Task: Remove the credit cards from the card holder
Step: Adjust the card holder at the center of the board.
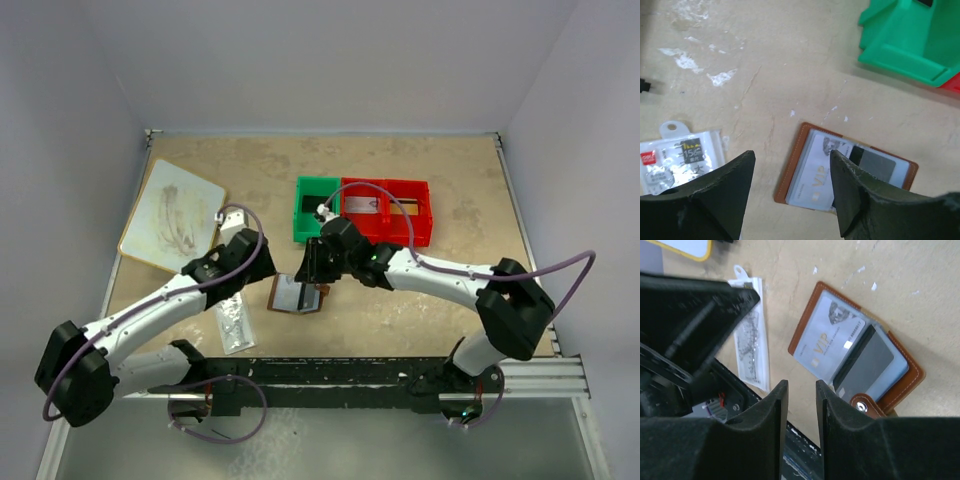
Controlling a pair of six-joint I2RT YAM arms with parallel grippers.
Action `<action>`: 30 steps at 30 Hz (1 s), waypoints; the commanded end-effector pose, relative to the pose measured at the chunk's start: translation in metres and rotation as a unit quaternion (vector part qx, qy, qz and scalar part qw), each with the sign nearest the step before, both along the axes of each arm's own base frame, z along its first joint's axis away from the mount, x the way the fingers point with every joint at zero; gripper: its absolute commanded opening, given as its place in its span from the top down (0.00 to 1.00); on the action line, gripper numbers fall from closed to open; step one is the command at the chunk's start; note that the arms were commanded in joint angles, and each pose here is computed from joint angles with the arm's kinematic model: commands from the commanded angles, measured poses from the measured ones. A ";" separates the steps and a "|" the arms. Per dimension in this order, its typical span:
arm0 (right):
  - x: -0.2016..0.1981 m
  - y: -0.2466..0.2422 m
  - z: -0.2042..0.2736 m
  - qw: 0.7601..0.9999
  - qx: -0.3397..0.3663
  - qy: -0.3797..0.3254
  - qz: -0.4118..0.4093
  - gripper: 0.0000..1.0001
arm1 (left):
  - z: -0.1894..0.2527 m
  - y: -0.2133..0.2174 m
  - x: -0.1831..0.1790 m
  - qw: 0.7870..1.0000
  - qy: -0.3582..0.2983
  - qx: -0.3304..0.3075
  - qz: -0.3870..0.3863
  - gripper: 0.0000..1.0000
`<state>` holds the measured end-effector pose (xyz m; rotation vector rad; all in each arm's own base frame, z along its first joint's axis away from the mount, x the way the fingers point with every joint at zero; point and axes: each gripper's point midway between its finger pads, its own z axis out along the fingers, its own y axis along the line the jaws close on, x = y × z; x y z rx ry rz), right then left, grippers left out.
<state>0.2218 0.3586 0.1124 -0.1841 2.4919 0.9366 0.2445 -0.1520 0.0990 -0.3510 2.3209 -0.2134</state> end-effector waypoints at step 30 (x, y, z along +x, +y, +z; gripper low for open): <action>-0.036 -0.041 -0.064 0.994 -0.028 0.093 -0.046 0.68 | -0.069 -0.073 0.042 0.967 0.127 -0.055 -0.216 0.52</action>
